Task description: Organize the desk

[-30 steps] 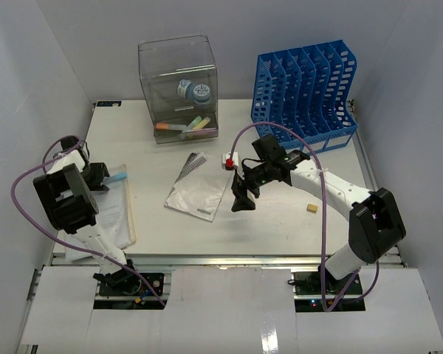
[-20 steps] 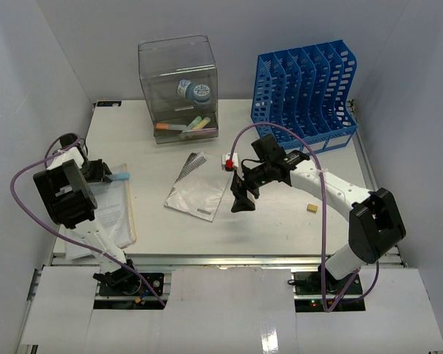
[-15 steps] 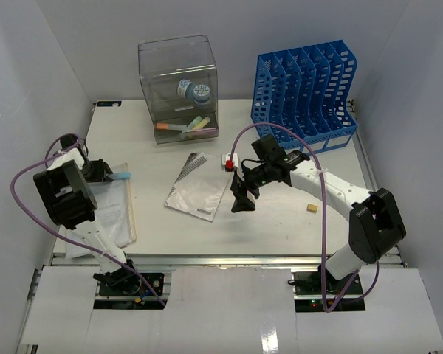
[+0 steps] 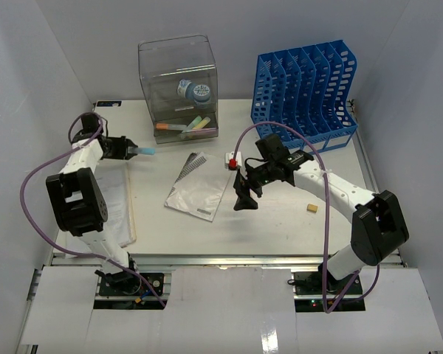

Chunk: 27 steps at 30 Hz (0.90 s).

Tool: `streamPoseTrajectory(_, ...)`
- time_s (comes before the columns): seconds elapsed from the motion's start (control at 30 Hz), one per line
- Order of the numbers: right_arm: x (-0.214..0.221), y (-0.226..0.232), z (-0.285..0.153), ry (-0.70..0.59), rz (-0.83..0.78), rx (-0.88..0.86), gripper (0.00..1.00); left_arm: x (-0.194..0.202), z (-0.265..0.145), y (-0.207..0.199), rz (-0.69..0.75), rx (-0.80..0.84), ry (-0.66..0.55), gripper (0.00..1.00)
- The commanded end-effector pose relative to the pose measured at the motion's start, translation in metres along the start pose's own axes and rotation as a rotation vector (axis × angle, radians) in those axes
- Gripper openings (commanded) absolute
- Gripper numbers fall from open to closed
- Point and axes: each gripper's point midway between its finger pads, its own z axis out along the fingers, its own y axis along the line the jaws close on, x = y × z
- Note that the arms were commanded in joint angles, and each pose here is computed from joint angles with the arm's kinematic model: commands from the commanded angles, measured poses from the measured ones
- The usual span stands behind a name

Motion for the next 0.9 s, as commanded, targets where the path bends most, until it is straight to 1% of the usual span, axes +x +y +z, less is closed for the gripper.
streamPoseTrajectory(0.0, -0.006, -0.001, -0.01, -0.03, -0.026, 0.02, 0.9, 0.047, -0.024, -0.067, 0.008, 0.154, 0.06, 0.08)
streamPoseTrajectory(0.07, -0.006, -0.003, -0.012, -0.032, -0.022, 0.024, 0.9, 0.065, -0.025, -0.083, 0.002, 0.175, 0.079, 0.08)
streamPoseTrajectory(0.17, -0.005, -0.003, -0.013, -0.037, -0.018, 0.022, 0.9, 0.086, -0.012, -0.104, -0.038, 0.181, 0.065, 0.07)
streamPoseTrajectory(0.2, -0.005, -0.003, -0.013, -0.039, -0.019, 0.02, 0.9, 0.089, -0.015, -0.116, -0.057, 0.203, 0.063, 0.07)
streamPoseTrajectory(0.27, -0.005, -0.002, -0.013, -0.039, -0.019, 0.02, 0.9, 0.101, -0.008, -0.134, -0.071, 0.217, 0.057, 0.06)
streamPoseTrajectory(0.4, -0.003, -0.003, -0.012, -0.037, -0.017, 0.017, 0.9, 0.11, 0.006, -0.156, -0.107, 0.229, 0.034, 0.06)
streamPoseTrajectory(0.43, -0.003, -0.003, -0.013, -0.037, -0.018, 0.018, 0.9, 0.111, 0.012, -0.155, -0.111, 0.215, 0.024, 0.07)
streamPoseTrajectory(0.5, -0.003, -0.003, -0.012, -0.036, -0.019, 0.018, 0.9, 0.111, 0.018, -0.159, -0.123, 0.209, 0.012, 0.14)
streamPoseTrajectory(0.57, -0.002, -0.003, -0.013, -0.034, -0.018, 0.019, 0.9, 0.112, 0.022, -0.159, -0.123, 0.204, 0.014, 0.28)
streamPoseTrajectory(0.63, -0.001, -0.004, -0.013, -0.032, -0.02, 0.024, 0.9, 0.114, 0.025, -0.159, -0.114, 0.204, 0.019, 0.44)
streamPoseTrajectory(0.7, -0.001, -0.004, -0.014, -0.032, -0.021, 0.025, 0.9, 0.116, 0.021, -0.163, -0.085, 0.228, 0.022, 0.56)
streamPoseTrajectory(0.83, 0.002, -0.007, -0.015, -0.029, -0.016, 0.03, 0.9, 0.115, 0.003, -0.174, -0.03, 0.282, 0.003, 0.64)
streamPoseTrajectory(0.87, 0.003, -0.007, -0.015, -0.031, -0.014, 0.03, 0.9, 0.115, -0.002, -0.178, -0.001, 0.298, -0.003, 0.69)
